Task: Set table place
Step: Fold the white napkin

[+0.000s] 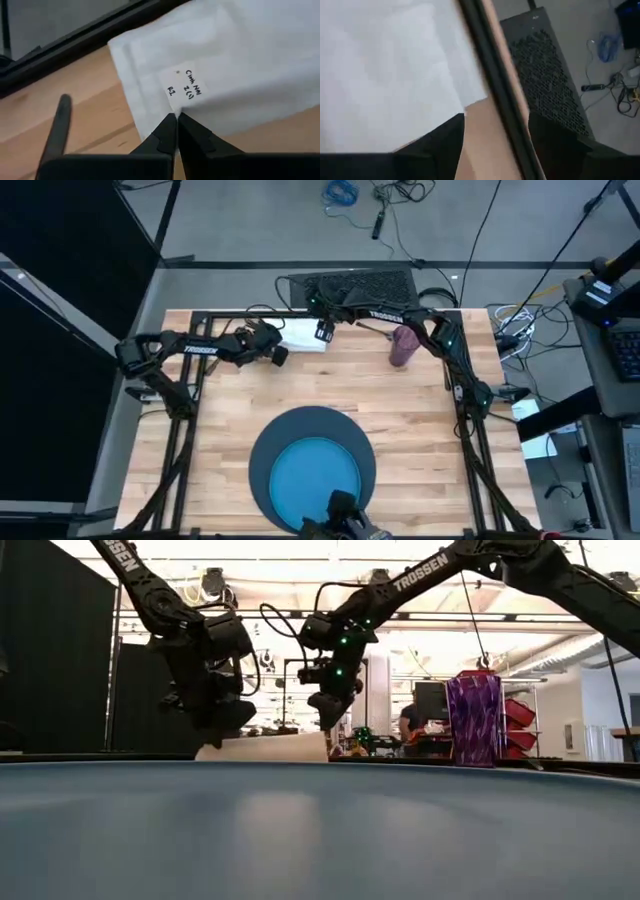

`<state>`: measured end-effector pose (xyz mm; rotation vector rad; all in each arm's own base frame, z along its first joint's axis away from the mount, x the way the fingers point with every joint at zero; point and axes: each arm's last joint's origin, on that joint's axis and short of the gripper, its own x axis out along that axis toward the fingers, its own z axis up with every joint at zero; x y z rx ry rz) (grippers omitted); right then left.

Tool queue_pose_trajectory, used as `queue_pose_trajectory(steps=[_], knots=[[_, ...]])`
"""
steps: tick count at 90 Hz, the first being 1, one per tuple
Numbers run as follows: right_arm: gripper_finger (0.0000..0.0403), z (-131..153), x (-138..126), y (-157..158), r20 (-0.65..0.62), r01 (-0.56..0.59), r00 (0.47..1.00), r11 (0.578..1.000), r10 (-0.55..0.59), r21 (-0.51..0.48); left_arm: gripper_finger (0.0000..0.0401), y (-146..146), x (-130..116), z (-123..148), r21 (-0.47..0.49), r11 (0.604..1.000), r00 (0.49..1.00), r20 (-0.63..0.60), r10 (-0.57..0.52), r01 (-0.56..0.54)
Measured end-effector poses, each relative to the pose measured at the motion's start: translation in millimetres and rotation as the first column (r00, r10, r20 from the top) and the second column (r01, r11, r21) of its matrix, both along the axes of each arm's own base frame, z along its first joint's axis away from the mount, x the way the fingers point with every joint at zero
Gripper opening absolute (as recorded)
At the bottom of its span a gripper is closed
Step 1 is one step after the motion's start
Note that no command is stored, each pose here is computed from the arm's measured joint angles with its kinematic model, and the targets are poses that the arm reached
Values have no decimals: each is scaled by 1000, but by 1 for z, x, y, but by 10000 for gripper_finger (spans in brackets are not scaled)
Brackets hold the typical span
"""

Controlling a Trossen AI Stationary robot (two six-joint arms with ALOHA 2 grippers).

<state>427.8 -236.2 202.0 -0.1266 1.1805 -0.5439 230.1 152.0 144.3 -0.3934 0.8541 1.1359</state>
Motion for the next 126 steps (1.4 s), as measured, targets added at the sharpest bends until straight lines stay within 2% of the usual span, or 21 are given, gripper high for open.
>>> queue_pose_trajectory(steps=[21, 33, 50, 73, 81, 93, 96, 107, 126], knots=[[201, 4, 6, 19, -10, -66, 998, 998, 66, 18, 0, 4, 2, 3, 53, 998, 1000, 23, 21, -22], [201, 3, 2, 10, 48, -107, 994, 987, 102, 121, 0, 8, 0, 4, 71, 997, 999, 14, 30, -31], [201, 1, -12, -8, 84, -38, 996, 972, 19, 233, 0, 10, -2, 4, 72, 997, 999, 7, 31, -32], [201, 2, -29, -33, 228, -75, 973, 881, -38, 467, 0, 10, -1, 4, 80, 997, 1000, 2, 16, -17], [201, 2, -35, -40, 246, -60, 966, 848, -84, 527, 0, 10, 0, 4, 81, 997, 1000, 7, 15, -16], [201, 1, -40, -38, 243, -86, 966, 784, -84, 614, 0, 10, 0, 4, 81, 997, 1000, 8, 14, -14], [201, 1, -41, -38, 241, -92, 967, 777, -79, 623, 0, 10, 0, 4, 80, 997, 1000, 9, 13, -14], [201, 1, -39, -38, 253, -104, 965, 788, -68, 606, 0, 11, 0, 5, 84, 996, 1000, 12, 18, -19], [201, 3, -38, -42, 286, -94, 953, 793, -103, 601, 0, 21, -5, 7, 97, 993, 996, 50, 68, -72]])
